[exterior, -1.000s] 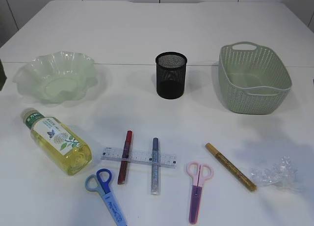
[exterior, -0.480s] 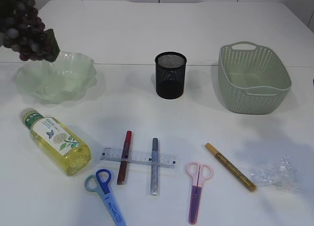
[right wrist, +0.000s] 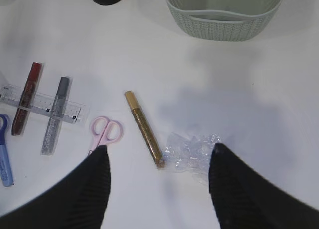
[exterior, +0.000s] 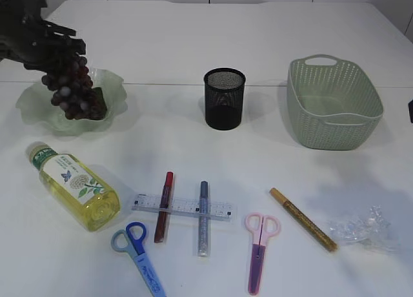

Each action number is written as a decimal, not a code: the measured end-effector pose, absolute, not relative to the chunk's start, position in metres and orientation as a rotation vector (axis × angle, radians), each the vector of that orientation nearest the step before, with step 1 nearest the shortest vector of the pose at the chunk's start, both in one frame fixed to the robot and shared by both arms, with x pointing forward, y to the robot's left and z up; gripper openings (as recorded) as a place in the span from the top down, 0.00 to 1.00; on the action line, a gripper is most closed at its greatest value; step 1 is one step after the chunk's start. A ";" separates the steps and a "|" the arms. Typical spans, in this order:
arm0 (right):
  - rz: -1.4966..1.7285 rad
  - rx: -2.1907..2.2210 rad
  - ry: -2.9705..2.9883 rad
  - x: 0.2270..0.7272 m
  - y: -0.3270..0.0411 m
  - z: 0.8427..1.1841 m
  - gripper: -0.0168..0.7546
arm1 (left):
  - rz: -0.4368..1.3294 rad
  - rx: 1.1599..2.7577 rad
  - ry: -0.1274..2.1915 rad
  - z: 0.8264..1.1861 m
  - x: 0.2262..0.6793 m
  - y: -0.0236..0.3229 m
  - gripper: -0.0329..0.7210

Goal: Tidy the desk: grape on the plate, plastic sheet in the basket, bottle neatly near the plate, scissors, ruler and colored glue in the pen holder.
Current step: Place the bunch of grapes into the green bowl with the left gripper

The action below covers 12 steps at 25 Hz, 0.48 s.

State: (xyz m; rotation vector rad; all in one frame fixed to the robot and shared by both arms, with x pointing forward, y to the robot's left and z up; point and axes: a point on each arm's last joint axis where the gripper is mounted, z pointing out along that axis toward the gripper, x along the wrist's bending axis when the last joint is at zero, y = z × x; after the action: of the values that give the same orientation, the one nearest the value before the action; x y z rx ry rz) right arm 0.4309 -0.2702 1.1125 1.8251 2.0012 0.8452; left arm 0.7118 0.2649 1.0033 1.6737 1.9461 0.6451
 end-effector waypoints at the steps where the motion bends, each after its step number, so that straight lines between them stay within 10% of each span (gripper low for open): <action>1: 0.845 1.825 2.001 0.431 -0.270 1.113 0.34 | 0.639 1.684 1.955 0.998 0.713 0.265 0.83; 12: 0.880 1.821 1.980 0.433 -0.269 1.114 0.34 | 0.646 1.684 1.965 1.014 0.708 0.266 0.13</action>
State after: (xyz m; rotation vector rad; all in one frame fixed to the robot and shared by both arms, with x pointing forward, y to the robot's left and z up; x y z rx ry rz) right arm 0.4326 -0.2693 1.1141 1.8212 1.9800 0.8801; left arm 0.7081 0.2662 1.0138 1.6840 1.9651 0.6463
